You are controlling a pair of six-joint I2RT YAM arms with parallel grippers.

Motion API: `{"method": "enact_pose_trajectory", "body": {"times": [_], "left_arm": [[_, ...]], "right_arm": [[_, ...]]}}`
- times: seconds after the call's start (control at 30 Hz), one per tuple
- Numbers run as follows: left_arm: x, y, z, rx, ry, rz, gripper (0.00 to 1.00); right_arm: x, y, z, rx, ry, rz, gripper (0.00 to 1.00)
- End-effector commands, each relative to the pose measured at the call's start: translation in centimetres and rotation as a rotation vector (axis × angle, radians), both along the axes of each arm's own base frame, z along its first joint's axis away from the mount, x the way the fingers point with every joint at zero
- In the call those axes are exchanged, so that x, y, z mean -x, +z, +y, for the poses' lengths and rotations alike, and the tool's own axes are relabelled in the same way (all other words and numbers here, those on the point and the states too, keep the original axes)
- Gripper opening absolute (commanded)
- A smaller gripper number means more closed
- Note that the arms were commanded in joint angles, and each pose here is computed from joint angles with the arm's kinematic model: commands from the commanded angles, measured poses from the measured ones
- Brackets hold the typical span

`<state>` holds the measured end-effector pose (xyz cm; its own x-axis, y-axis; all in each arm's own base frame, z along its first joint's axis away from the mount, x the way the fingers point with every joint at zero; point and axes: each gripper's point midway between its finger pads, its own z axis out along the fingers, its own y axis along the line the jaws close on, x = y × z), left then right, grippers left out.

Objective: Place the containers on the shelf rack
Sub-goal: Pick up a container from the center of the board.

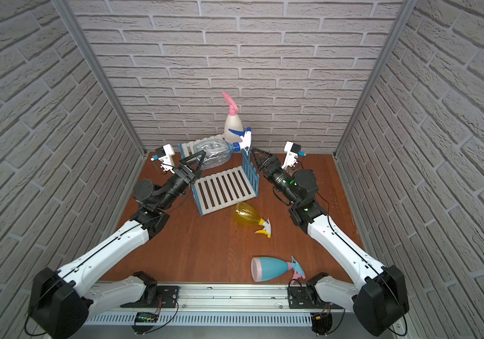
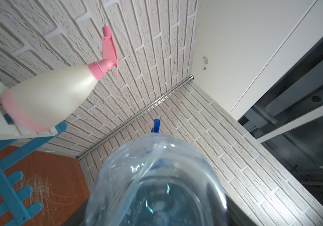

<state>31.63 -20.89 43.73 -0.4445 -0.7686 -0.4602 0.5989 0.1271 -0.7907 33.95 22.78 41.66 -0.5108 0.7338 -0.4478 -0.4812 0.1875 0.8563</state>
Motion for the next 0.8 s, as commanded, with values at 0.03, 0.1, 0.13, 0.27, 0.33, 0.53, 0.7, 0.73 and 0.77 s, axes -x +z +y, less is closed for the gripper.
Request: {"method": "enact_pose_trajectory", "body": {"times": [0.03,0.1,0.13,0.27,0.33,0.53,0.7,0.73,0.77], "left_arm": [[1.8,5.0,0.8,0.118,-0.008,-0.154,0.73],[2.0,5.2,0.6,0.122,-0.010,-0.158,0.73],[1.9,5.1,0.5,0.123,-0.009,-0.156,0.73],[2.0,5.3,0.8,0.129,0.008,-0.163,0.73],[2.0,5.4,0.8,0.127,0.013,-0.168,0.73],[2.1,5.4,0.8,0.132,0.010,-0.165,0.73],[2.3,5.3,0.8,0.134,0.007,-0.162,0.73],[2.3,5.3,0.7,0.134,0.005,-0.160,0.73],[2.3,5.3,0.8,0.136,0.006,-0.161,0.73]], "right_arm": [[0.5,4.5,0.6,-0.221,0.090,-0.114,0.92],[0.4,5.3,1.4,-0.238,0.123,-0.134,0.88],[0.5,5.7,1.9,-0.232,0.137,-0.149,0.86],[1.2,6.7,3.0,-0.210,0.150,-0.176,0.83],[1.2,6.8,2.9,-0.223,0.147,-0.173,0.82],[1.1,7.2,2.8,-0.263,0.152,-0.176,0.72],[1.3,8.0,2.6,-0.280,0.150,-0.198,0.58],[1.2,8.0,2.6,-0.282,0.149,-0.199,0.56],[1.2,8.1,2.6,-0.286,0.150,-0.200,0.52]]}}
